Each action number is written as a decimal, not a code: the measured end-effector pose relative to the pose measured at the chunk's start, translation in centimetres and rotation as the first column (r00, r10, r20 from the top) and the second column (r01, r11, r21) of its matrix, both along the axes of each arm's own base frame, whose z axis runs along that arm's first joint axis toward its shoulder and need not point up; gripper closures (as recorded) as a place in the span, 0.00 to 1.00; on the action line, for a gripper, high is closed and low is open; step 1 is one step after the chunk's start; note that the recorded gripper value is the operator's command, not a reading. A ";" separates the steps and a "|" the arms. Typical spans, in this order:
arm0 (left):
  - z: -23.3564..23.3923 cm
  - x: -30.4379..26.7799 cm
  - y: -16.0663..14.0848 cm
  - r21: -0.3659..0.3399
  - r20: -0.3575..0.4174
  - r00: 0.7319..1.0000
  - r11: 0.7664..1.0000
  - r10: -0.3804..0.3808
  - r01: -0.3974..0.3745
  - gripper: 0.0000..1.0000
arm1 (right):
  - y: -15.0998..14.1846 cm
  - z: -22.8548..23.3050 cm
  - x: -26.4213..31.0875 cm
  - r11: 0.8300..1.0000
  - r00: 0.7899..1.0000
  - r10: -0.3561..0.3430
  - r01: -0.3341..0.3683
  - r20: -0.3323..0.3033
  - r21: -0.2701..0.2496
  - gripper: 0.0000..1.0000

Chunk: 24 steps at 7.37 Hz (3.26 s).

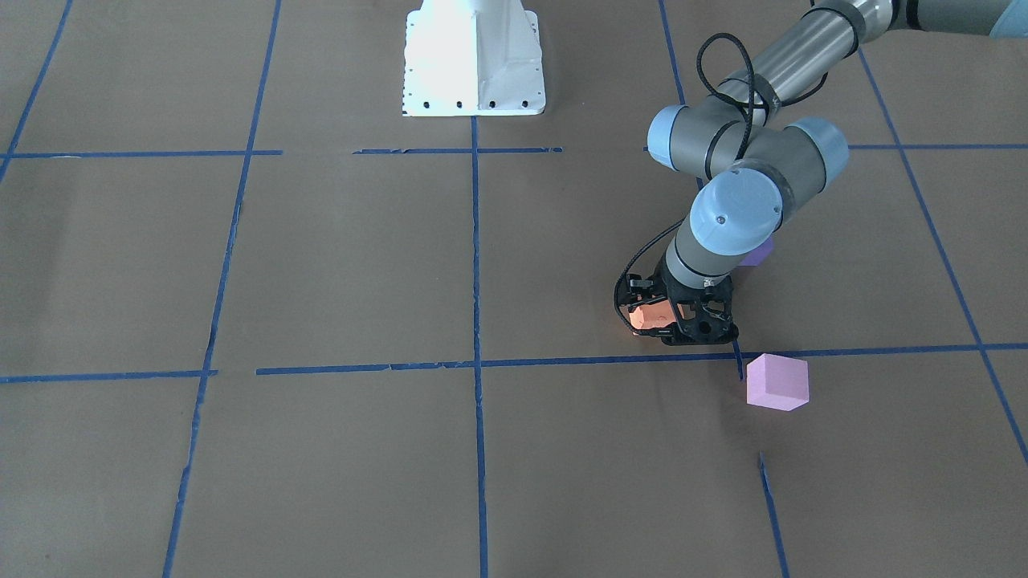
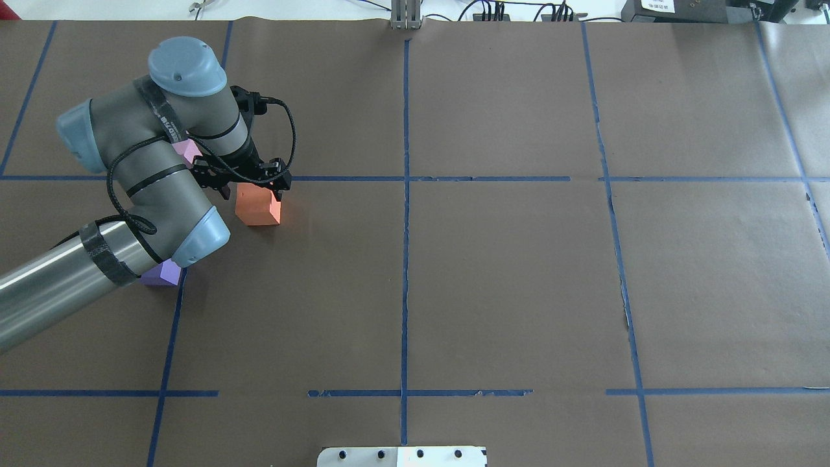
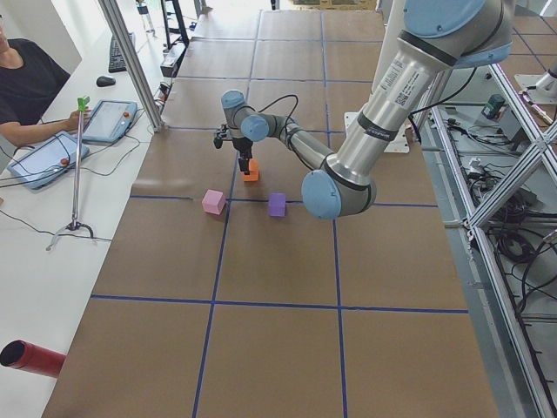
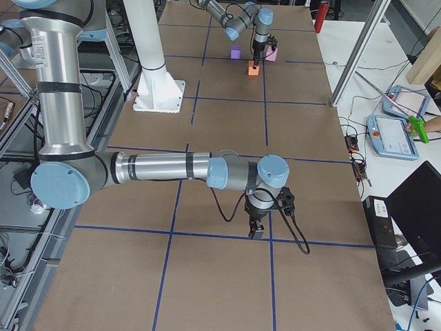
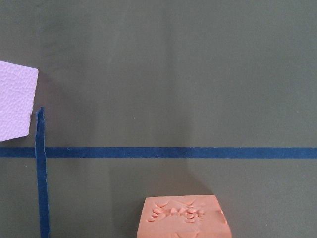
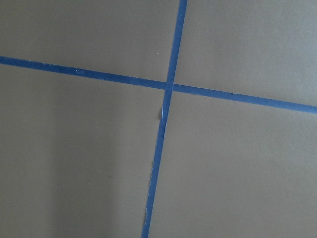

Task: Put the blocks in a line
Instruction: 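Close the left gripper on the orange cube and lift it, then carry the orange cube with the left gripper away from the robot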

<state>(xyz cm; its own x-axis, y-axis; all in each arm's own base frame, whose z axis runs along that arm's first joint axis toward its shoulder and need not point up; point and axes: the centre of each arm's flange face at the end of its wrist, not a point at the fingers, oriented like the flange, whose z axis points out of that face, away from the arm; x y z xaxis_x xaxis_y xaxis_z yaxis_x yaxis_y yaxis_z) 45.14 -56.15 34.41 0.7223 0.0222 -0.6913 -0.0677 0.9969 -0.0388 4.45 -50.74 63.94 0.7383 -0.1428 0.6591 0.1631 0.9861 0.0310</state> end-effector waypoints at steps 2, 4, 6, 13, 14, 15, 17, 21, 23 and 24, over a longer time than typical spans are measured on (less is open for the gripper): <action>0.2 0.6 0.5 -0.004 -0.003 1.000 1.000 0.004 -0.004 0.00 | 0.0 0.0 0.0 1.000 1.000 0.000 0.000 0.000 0.000 0.00; 0.6 1.0 0.7 -0.004 -0.021 1.000 1.000 -0.011 0.011 0.02 | 0.0 0.0 0.0 1.000 1.000 0.000 0.000 0.000 0.000 0.00; 0.9 1.0 0.7 -0.002 -0.025 1.000 1.000 -0.013 0.013 0.21 | 0.0 0.0 0.0 1.000 1.000 0.000 0.000 0.000 0.000 0.00; -1.1 -3.7 -0.9 0.027 -0.025 0.999 0.999 -0.041 0.042 0.93 | 0.0 0.0 0.0 1.000 1.000 0.000 0.000 0.000 0.000 0.00; -3.1 -6.3 -0.5 0.042 -0.014 0.999 0.998 -0.036 0.036 0.93 | 0.0 0.0 0.0 1.000 1.000 0.000 0.000 0.000 0.000 0.00; -5.5 -9.5 0.4 0.056 -0.003 0.999 0.998 -0.035 0.035 0.93 | 0.0 0.0 0.0 1.000 1.000 0.000 0.000 0.000 0.000 0.00; -9.1 -16.4 1.6 0.074 0.019 0.998 0.995 -0.062 0.061 0.92 | 0.0 0.0 0.0 1.000 1.000 0.000 0.000 0.000 0.000 0.00; -2.7 -28.7 0.3 0.162 0.094 0.996 0.987 0.005 -0.020 0.91 | 0.0 0.0 0.0 1.000 1.000 0.001 -0.001 0.000 -0.001 0.00; 0.5 -31.1 0.5 0.150 0.105 0.994 0.988 0.016 -0.031 0.91 | 0.0 0.0 0.0 1.000 1.000 0.001 -0.001 0.000 -0.001 0.00; 1.7 -30.8 0.3 0.129 0.085 0.996 0.991 0.024 -0.035 0.91 | 0.0 0.0 0.0 1.000 1.000 0.001 -0.001 0.000 0.000 0.00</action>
<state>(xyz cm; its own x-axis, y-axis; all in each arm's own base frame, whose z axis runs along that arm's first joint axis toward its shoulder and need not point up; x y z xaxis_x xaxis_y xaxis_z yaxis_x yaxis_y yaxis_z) 14.35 -55.88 36.09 0.7750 0.1303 -0.6184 -0.0995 0.9915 0.0842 4.47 -50.74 63.93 0.7385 -0.1419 0.6592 0.1621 0.9863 0.0307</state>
